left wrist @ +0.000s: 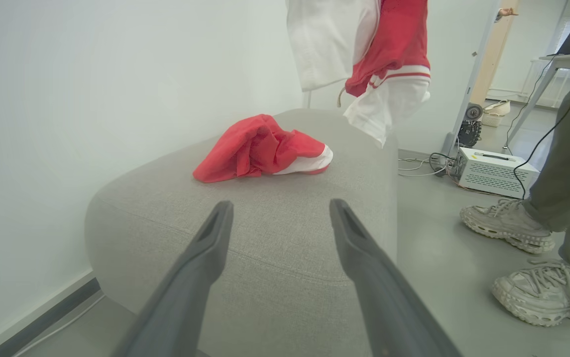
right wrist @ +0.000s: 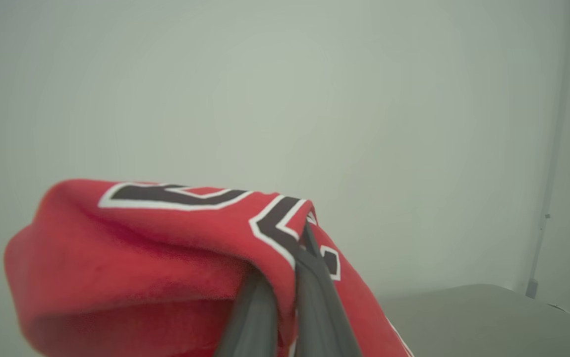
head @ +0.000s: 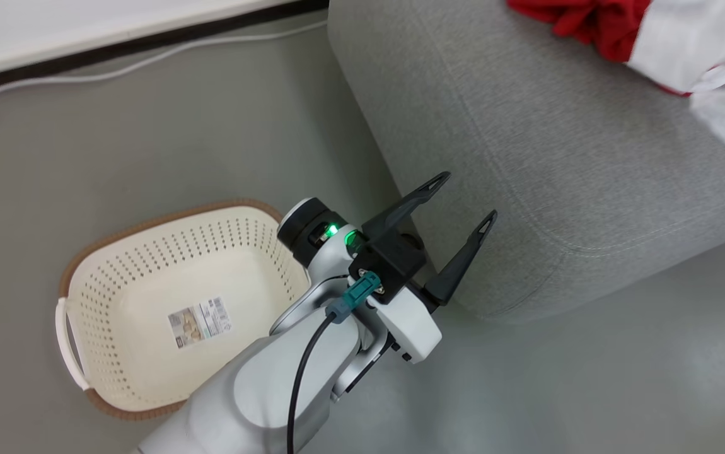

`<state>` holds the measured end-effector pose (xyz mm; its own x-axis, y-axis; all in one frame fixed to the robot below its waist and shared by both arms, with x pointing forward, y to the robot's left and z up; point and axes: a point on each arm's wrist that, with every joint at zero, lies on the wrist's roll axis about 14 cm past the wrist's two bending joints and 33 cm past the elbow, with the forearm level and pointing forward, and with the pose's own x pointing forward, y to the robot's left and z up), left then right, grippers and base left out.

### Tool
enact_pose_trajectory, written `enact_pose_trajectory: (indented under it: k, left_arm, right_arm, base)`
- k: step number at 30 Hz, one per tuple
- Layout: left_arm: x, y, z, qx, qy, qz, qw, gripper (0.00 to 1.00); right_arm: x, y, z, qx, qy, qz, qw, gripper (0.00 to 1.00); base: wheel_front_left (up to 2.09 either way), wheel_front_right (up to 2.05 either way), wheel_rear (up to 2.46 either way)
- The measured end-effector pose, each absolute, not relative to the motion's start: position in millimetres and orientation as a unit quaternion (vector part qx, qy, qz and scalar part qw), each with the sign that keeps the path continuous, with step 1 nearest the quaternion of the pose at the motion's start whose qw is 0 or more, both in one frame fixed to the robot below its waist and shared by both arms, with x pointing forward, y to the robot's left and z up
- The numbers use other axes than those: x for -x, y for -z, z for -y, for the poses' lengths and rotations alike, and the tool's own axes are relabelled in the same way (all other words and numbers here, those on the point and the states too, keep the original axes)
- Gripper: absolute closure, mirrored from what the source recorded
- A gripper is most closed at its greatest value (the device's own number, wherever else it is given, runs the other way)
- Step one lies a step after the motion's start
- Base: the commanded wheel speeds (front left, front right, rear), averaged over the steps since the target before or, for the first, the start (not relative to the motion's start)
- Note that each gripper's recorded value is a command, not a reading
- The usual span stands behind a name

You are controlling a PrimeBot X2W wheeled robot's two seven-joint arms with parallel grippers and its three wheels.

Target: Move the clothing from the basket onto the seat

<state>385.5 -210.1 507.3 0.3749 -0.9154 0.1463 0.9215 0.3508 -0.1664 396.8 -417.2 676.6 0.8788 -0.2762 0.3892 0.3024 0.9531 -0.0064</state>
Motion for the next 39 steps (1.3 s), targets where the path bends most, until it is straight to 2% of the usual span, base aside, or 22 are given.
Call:
enact_pose_trajectory:
  k: [14,20,26,30,35,39]
  left_arm:
    - [-416.4,-453.3,207.8,0.119,0.542,-0.022,0.832,0.0]
    - [-429.3,-432.7,202.6,0.118,0.532,-0.03,0.838,0.0]
    - [-444.7,-426.4,194.5,0.118,0.521,-0.025,0.845,0.0]
    - [-449.2,-421.1,188.1,0.118,0.514,-0.027,0.85,0.0]
    - [-452.1,-412.3,182.1,0.119,0.503,-0.037,0.856,0.0]
    - [-453.5,-410.4,178.4,0.117,0.497,-0.04,0.859,0.0]
  right_arm:
    - [-467.4,-693.2,483.2,0.128,0.219,0.18,0.95,1.0]
    - [-493.0,-675.9,516.2,0.151,0.263,0.145,0.942,1.0]
    - [-513.0,-688.0,535.9,0.16,0.297,0.164,0.927,1.0]
    - [-531.3,-644.0,537.1,0.154,0.297,0.117,0.935,1.0]
    - [-566.1,-566.0,504.0,0.108,0.246,0.049,0.962,1.0]
    - [-570.1,-515.8,482.6,0.074,0.215,-0.002,0.974,1.0]
  base:
    - [0.0,0.0,0.0]
    - [0.0,0.0,0.0]
    - [0.0,0.0,0.0]
    - [0.0,0.0,0.0]
    - [0.0,0.0,0.0]
    - [0.0,0.0,0.0]
